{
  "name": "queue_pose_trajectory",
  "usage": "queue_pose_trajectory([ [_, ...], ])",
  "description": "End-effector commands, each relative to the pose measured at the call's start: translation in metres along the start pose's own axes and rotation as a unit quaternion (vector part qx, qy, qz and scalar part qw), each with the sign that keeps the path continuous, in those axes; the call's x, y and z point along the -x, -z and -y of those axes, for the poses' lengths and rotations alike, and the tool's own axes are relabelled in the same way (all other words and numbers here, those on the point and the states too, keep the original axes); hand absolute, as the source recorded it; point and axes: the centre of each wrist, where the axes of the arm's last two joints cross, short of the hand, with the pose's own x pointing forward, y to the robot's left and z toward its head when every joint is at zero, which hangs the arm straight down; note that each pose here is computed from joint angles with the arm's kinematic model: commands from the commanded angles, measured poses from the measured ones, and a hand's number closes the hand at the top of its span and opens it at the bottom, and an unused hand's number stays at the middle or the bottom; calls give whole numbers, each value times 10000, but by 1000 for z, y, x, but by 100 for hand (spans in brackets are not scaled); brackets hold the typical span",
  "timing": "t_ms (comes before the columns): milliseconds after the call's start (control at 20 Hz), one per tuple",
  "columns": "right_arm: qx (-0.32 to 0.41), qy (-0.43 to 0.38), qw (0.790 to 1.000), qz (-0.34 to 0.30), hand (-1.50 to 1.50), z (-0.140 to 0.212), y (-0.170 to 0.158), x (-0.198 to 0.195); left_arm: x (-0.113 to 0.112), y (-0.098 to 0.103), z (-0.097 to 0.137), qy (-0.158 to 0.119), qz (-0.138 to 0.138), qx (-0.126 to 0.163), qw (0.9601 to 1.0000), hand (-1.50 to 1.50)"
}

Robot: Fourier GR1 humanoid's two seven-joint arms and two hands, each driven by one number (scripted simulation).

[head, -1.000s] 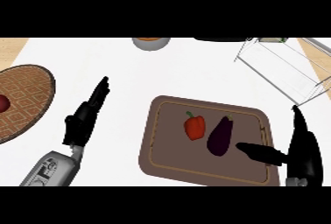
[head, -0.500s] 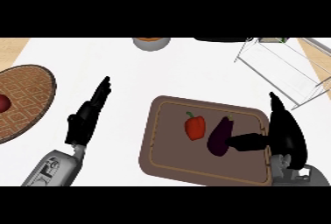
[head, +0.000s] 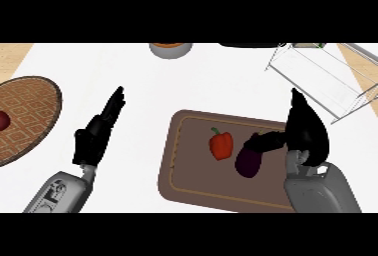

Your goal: Pick the eggplant from the tray and place it in the tiered shelf

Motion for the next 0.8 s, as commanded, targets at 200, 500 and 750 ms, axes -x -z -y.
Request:
queue_pose_trajectory([
  [200,41,-357,9923,-1186,-150,-4,-9,-28,-5,-1,-6,18,22,-100,9999,0],
  [500,-72,-460,9906,-1286,-150,-28,-2,-29,0,0,3,55,77,-33,9999,0],
  [750,-57,-479,9898,-1339,-150,-10,-1,-27,5,-2,-7,2,-2,-44,10000,0],
])
